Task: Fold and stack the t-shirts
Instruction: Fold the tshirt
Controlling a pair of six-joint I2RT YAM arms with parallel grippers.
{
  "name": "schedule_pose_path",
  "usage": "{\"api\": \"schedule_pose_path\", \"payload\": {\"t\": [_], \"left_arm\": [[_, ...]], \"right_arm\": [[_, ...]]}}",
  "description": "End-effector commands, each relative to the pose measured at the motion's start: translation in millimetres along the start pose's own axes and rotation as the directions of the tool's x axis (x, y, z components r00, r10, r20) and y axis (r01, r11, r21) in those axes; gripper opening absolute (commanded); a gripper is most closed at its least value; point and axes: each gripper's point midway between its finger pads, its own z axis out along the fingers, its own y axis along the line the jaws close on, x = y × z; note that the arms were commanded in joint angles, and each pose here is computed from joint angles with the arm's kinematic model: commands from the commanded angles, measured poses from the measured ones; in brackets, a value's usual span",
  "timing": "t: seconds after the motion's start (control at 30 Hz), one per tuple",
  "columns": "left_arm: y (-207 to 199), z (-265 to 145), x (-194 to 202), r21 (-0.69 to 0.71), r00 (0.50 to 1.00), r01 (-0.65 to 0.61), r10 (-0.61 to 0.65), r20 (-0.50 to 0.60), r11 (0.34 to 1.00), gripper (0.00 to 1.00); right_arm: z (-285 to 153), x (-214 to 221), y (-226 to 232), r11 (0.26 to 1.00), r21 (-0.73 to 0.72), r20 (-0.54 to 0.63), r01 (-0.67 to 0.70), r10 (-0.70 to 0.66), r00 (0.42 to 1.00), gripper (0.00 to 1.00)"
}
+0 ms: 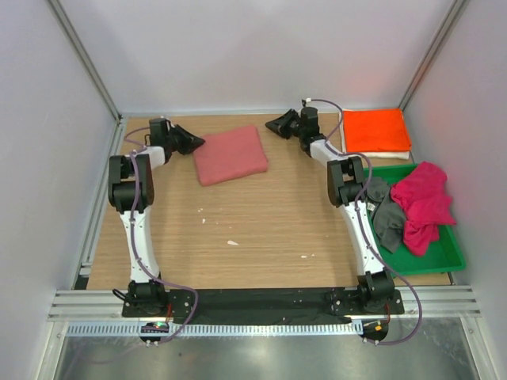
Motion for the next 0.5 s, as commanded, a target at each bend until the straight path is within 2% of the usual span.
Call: {"api": "schedule_pose_path", "payload": {"t": [0.0, 0.03, 0.13, 0.17, 0.23, 0.3, 0.33, 0.37, 0.4, 0.43, 0.47], "left_arm": [[-23, -12, -20, 0.011, 0.997, -0.072, 0.072, 0.005, 0.997, 0.21], [-35, -23, -24, 0.007, 0.992, -0.124, 0.124, 0.011, 0.992, 0.27], [-65, -48, -34, -0.016, 0.968, -0.252, 0.252, 0.003, 0.968, 0.36], [-72, -55, -37, -0.024, 0.961, -0.275, 0.275, 0.002, 0.961, 0.37], [-89, -71, -38, -0.023, 0.954, -0.301, 0.301, 0.001, 0.953, 0.39], [-113, -89, -31, 0.02, 0.945, -0.327, 0.327, 0.008, 0.945, 0.41], [-116, -90, -13, 0.027, 0.938, -0.345, 0.346, -0.028, 0.938, 0.45], [-123, -102, -9, 0.03, 0.926, -0.376, 0.377, -0.028, 0.926, 0.47], [-132, -96, 20, 0.034, 0.886, -0.458, 0.459, -0.067, 0.888, 0.48], [-121, -99, 39, 0.004, 0.868, -0.484, 0.481, -0.122, 0.875, 0.53], [-130, -108, 48, 0.004, 0.842, -0.53, 0.527, -0.112, 0.848, 0.55]], "right_arm": [[-10, -28, 47, 0.998, 0.008, 0.036, 0.067, -0.067, 0.997, 0.16], [-13, -30, 53, 0.998, 0.005, 0.029, 0.067, -0.068, 0.997, 0.16], [-30, -35, 90, 0.995, -0.009, -0.003, 0.101, -0.101, 0.995, 0.15], [-34, -29, 93, 0.995, 0.0, -0.032, 0.099, -0.099, 0.995, 0.15], [-51, -29, 129, 0.988, -0.047, -0.06, 0.15, -0.153, 0.986, 0.16], [-66, -14, 123, 0.989, 0.02, -0.136, 0.147, -0.143, 0.98, 0.19], [-79, -16, 138, 0.978, 0.015, -0.14, 0.206, -0.202, 0.969, 0.27], [-89, -12, 135, 0.977, 0.059, -0.168, 0.205, -0.192, 0.967, 0.32], [-97, -5, 127, 0.974, 0.088, -0.196, 0.209, -0.189, 0.962, 0.37], [-109, -7, 138, 0.966, 0.084, -0.201, 0.244, -0.224, 0.954, 0.43], [-117, 5, 126, 0.965, 0.124, -0.244, 0.233, -0.198, 0.949, 0.45]]}}
